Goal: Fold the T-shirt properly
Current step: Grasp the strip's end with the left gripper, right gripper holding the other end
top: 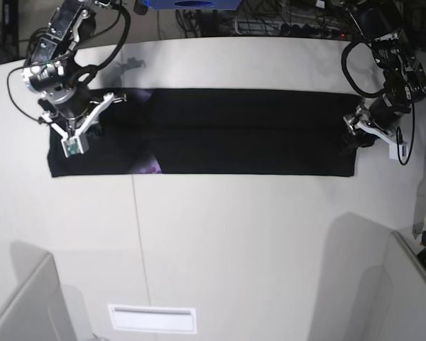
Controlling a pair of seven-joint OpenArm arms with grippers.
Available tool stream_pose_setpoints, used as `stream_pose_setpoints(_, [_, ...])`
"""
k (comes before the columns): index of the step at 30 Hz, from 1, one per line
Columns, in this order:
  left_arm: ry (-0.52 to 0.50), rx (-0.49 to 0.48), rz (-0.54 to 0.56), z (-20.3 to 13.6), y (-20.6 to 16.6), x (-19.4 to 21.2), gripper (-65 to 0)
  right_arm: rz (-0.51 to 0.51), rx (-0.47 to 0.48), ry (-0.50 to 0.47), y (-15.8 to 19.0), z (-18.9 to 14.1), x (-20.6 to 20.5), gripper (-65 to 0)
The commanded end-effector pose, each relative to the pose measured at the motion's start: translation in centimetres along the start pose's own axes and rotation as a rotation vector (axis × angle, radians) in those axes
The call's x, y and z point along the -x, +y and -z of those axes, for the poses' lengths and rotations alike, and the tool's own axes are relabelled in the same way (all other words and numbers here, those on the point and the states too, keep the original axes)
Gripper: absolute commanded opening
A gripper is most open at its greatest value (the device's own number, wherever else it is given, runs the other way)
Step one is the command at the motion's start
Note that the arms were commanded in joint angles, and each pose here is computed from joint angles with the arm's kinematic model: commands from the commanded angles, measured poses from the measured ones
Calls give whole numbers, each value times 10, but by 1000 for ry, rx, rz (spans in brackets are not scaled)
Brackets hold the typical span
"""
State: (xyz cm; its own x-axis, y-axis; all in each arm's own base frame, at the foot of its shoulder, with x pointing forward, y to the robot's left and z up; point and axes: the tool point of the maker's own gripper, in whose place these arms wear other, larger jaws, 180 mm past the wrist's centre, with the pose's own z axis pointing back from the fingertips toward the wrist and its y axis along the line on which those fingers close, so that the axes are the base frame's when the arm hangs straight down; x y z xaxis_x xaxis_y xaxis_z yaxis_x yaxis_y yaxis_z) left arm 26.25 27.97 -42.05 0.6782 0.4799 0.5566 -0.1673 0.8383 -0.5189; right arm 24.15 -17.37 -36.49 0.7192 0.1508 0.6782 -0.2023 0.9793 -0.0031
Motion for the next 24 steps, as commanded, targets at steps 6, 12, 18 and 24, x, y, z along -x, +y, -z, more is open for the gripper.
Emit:
stream_pose_setpoints(6, [132,-22,25,9,0,32,-357,-9,2,-48,-1,-3,-13,-650])
stream_pose_setpoints(12, [124,-29,32,8,3,28,-650,-6,6,-47,-2,-4,-12,-650])
stream_pose_setpoints(18, [31,-73,124,-9,17,-15,-650,-8,3,-48,-1,-3,-12,-650])
stream_pose_setpoints(24, [9,-197,257,-34,20,-33,-650,-6,6,-46,-2,-4,-12,-650])
